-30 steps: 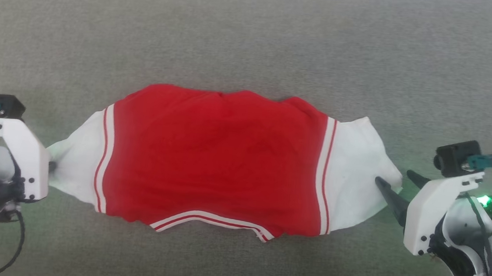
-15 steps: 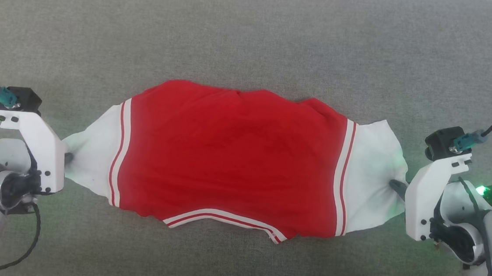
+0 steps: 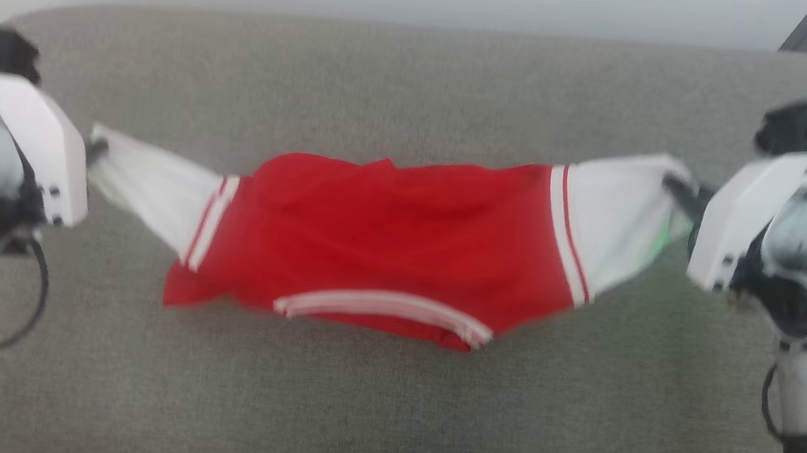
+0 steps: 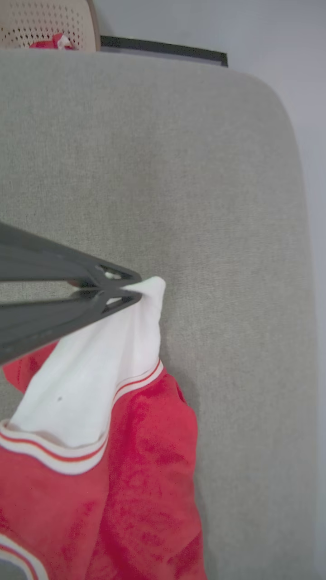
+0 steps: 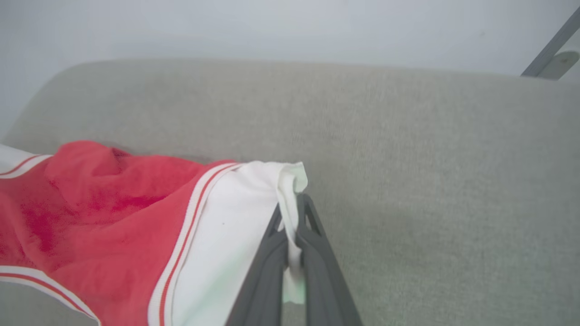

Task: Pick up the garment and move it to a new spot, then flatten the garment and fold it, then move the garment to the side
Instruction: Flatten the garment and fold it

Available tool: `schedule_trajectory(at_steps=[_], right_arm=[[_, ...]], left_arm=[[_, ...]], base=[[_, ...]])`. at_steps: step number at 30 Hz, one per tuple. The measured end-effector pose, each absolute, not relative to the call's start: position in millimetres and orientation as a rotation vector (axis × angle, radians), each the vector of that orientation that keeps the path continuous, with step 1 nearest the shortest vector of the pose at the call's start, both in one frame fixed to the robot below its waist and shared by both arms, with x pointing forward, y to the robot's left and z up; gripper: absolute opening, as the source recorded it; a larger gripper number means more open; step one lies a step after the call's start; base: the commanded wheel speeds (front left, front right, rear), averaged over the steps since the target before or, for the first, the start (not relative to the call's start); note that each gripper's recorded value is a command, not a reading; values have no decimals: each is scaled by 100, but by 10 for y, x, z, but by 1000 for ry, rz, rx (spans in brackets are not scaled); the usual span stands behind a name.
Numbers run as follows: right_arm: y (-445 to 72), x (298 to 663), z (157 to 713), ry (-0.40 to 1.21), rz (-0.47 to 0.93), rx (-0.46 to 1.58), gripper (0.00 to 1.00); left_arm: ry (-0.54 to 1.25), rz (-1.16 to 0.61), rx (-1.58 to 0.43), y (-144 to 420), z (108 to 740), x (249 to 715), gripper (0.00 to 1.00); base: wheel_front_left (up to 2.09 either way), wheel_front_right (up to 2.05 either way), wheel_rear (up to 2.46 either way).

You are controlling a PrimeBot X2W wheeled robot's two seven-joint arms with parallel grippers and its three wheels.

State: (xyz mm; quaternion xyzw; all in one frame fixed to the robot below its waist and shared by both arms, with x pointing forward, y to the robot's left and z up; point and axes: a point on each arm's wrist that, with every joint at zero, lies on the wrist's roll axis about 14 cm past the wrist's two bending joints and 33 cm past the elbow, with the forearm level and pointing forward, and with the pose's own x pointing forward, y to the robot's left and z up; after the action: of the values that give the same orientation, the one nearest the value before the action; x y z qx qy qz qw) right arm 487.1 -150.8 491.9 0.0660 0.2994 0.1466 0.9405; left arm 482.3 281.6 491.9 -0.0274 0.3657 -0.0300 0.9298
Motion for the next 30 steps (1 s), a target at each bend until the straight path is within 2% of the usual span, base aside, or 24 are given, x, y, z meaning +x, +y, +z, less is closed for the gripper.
schedule_trajectory(at_steps=[7,8,16,23,30], right_arm=[[-1452,5048,5976,323,311,162,0],[-1447,5060,6279,239,309,157,0],[-1400,4985,7283,-20,318,149,0],[-1415,4914,7884,-171,322,183,0],[-1413,5025,8029,-204,316,185,0]], left_arm=[[492,-108,2,2683,5936,5034,0],[420,-110,25,2664,6237,5065,0],[139,-119,68,2546,7334,5103,0],[-7,-137,64,2409,7908,5110,0],[-56,-144,60,2342,8065,5212,0]], base=[[0,0,0],[0,0,0],[0,0,0],[0,0,0],[0,0,0]])
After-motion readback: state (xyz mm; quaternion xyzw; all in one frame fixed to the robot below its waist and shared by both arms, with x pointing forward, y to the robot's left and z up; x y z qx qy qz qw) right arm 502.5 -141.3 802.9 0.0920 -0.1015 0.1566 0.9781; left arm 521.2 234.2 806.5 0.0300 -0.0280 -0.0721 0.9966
